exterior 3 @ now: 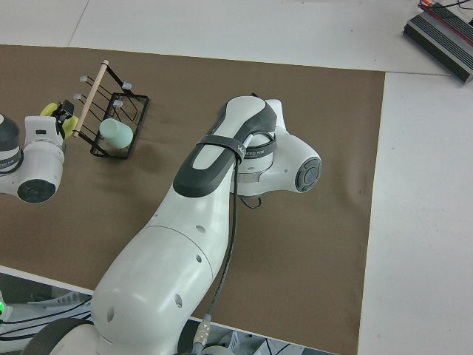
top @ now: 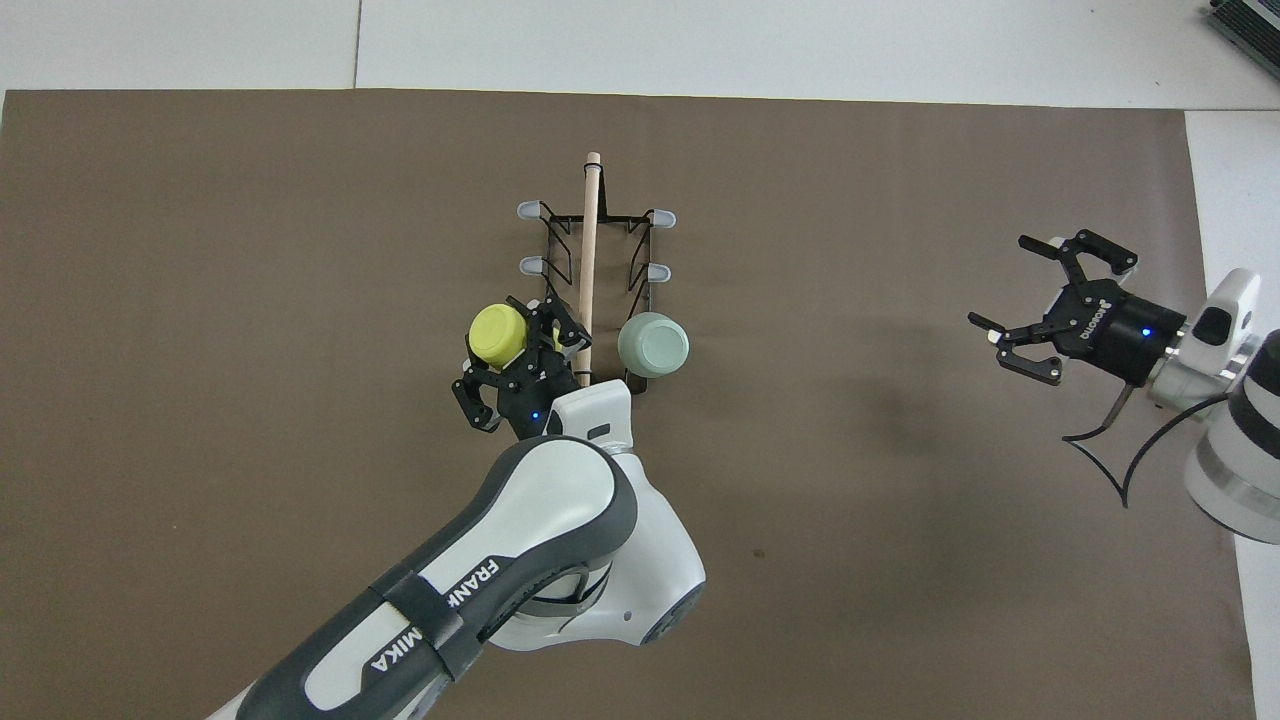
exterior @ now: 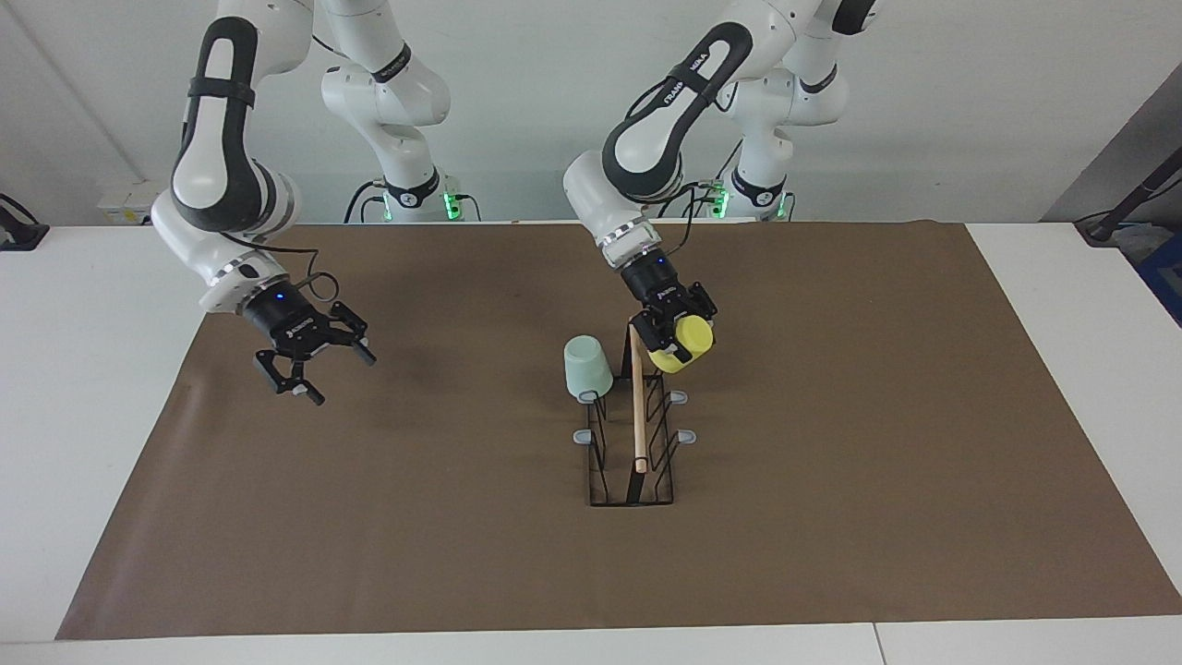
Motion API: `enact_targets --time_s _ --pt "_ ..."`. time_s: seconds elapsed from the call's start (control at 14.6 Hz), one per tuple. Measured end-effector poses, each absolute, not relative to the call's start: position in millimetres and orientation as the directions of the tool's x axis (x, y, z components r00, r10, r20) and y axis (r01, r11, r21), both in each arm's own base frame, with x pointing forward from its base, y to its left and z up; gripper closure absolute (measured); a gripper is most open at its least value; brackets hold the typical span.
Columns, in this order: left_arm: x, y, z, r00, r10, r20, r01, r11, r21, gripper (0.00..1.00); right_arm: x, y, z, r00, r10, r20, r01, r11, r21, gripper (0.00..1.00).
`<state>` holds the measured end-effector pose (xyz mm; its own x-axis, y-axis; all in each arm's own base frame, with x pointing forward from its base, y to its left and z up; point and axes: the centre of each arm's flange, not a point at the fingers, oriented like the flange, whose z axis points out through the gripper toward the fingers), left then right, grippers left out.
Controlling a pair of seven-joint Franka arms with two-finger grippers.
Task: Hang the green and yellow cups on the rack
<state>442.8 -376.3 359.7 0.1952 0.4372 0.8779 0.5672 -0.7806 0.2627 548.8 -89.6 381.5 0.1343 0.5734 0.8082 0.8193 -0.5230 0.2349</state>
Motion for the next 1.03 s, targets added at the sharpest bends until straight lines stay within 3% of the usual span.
enact_targets --time_s 0.34,0.69,0.96,1.03 --pt "442 -377 356 0.197 0.445 0.874 0.569 -0.777 0.268 0.38 567 -123 429 0.260 0.746 0.613 0.843 -0.485 0.232 0.00" --pt "439 -381 353 0.186 0.471 0.862 0.571 -0.766 0.295 0.38 575 -122 470 0.451 0.787 0.422 0.799 -0.566 0.202 0.00" --pt "437 -386 357 0.182 0.477 0.860 0.566 -0.766 0.305 0.00 575 -97 486 0.591 0.753 0.290 0.726 -0.653 0.215 0.00" --pt "438 -388 360 0.179 0.481 0.858 0.564 -0.765 0.312 0.00 577 -84 489 0.612 0.743 0.270 0.712 -0.667 0.222 0.00"
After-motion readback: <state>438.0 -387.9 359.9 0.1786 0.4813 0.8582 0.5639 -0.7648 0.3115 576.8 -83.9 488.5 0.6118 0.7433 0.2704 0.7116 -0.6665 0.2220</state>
